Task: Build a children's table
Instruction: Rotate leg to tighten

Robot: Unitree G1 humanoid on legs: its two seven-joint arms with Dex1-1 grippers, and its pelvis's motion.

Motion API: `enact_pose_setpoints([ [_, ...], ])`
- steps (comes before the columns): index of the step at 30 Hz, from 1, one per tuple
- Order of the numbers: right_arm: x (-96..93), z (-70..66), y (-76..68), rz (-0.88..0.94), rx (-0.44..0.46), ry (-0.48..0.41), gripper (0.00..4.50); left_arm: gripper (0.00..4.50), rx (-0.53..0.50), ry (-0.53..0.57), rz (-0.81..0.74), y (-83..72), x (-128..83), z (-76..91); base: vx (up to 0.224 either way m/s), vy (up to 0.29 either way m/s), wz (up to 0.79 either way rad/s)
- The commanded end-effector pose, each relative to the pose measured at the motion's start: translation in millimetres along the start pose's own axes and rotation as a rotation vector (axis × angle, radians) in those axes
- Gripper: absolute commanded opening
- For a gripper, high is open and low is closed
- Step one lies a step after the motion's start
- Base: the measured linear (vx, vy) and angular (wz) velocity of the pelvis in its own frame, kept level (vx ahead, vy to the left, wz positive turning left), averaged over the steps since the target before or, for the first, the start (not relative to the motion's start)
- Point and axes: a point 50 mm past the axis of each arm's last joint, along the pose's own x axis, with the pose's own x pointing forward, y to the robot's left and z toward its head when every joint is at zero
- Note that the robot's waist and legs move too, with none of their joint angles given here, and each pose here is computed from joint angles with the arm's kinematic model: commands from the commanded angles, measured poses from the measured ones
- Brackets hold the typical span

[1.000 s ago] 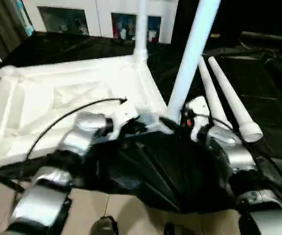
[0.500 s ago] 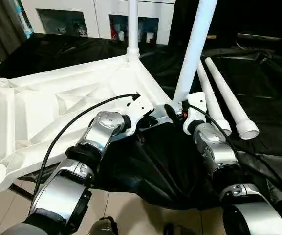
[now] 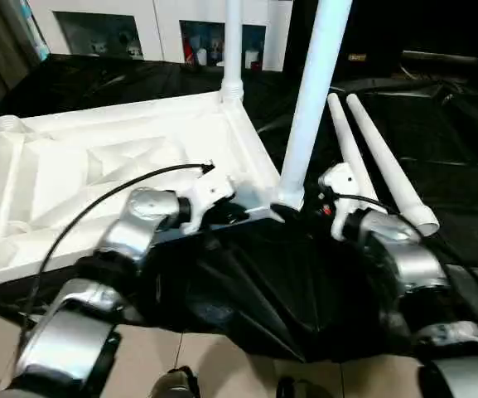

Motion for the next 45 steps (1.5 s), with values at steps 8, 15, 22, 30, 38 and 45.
enact_pose_setpoints([
  [8, 0.4, 4.2, 8.8, 0.132, 0.011, 0.021, 3.73, 0.00, 0.019, -0.037, -0.136, -12.8, -8.8, -2.3, 0.000, 0.000, 0.00],
  [15, 3.0, 3.6, 14.3, 0.160, 0.036, 0.014, 3.14, 0.00, 0.013, -0.029, -0.127, -12.2, -11.7, -3.7, 0.000, 0.000, 0.00],
  [22, 15.0, -11.8, 9.4, -0.075, 0.084, 0.029, 2.81, 0.00, -0.008, 0.034, 0.060, 3.1, -5.4, -6.1, 0.000, 0.000, 0.00],
  [30, 34.4, -37.0, 1.7, -0.609, 0.299, 0.074, 2.79, 0.00, -0.094, 0.039, 0.347, 24.7, 25.4, 13.2, 0.000, 0.000, 0.00],
  [38, 65.7, -16.1, 14.8, -0.575, 0.247, -0.013, 3.50, 0.00, -0.089, -0.023, 0.324, 15.6, 57.8, 32.1, 0.000, 0.000, 0.00],
  [45, 49.0, -1.0, 2.0, -0.402, 0.165, -0.071, 3.65, 0.00, -0.019, -0.021, 0.204, 10.8, 42.8, 20.8, 0.000, 0.000, 0.00],
])
